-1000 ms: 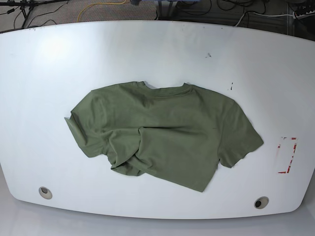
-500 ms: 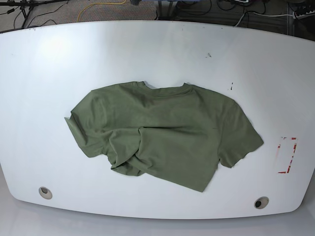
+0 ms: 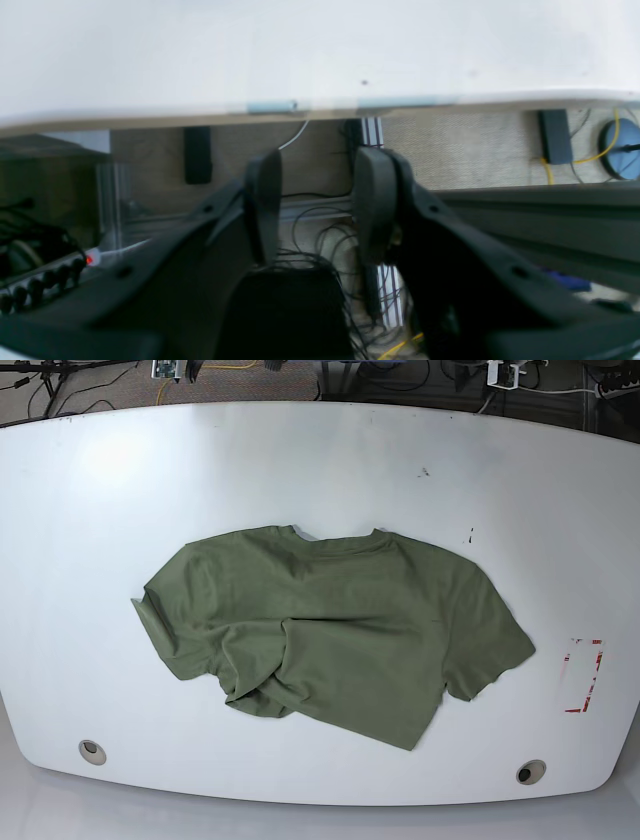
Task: Fold the T-shirt properly
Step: 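Move both grippers out over the green T-shirt's collar edge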
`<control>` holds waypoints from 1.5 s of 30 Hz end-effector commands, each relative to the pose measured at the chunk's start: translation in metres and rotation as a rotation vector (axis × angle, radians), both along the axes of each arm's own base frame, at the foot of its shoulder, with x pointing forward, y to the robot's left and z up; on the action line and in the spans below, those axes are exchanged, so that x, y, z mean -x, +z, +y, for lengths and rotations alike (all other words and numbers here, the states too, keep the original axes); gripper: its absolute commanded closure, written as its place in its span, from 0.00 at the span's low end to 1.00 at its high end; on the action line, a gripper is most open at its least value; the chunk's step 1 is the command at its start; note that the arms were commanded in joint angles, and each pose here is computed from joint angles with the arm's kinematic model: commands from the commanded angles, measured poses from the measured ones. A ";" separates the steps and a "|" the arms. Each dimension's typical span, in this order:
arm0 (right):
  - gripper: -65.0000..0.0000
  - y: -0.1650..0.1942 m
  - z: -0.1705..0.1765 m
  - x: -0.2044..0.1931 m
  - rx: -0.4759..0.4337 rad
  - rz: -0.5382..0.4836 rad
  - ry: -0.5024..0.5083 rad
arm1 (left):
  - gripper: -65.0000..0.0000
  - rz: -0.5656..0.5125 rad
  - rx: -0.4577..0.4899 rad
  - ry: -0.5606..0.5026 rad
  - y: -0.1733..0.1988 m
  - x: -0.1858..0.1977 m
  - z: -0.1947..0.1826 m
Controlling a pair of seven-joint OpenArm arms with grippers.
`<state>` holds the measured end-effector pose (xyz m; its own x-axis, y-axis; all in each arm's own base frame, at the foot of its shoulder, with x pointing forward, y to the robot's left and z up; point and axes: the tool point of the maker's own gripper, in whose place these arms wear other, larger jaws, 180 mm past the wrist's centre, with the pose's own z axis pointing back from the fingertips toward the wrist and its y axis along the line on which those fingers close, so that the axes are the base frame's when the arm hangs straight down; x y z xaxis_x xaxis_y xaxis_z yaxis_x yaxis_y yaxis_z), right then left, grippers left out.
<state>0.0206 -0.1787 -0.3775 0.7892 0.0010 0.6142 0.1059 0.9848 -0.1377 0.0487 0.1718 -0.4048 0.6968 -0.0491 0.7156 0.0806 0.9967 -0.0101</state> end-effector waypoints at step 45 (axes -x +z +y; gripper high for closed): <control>0.83 0.027 0.002 -0.128 -0.003 -0.349 -0.011 | 0.66 -0.366 -0.035 0.046 0.037 -0.150 0.020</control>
<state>0.1423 -0.1766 -0.3616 0.5706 -0.0267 0.8208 0.1623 0.9834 -0.0809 0.1918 0.1899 -0.3786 0.4392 -0.0518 0.8969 0.0303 0.9986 0.0429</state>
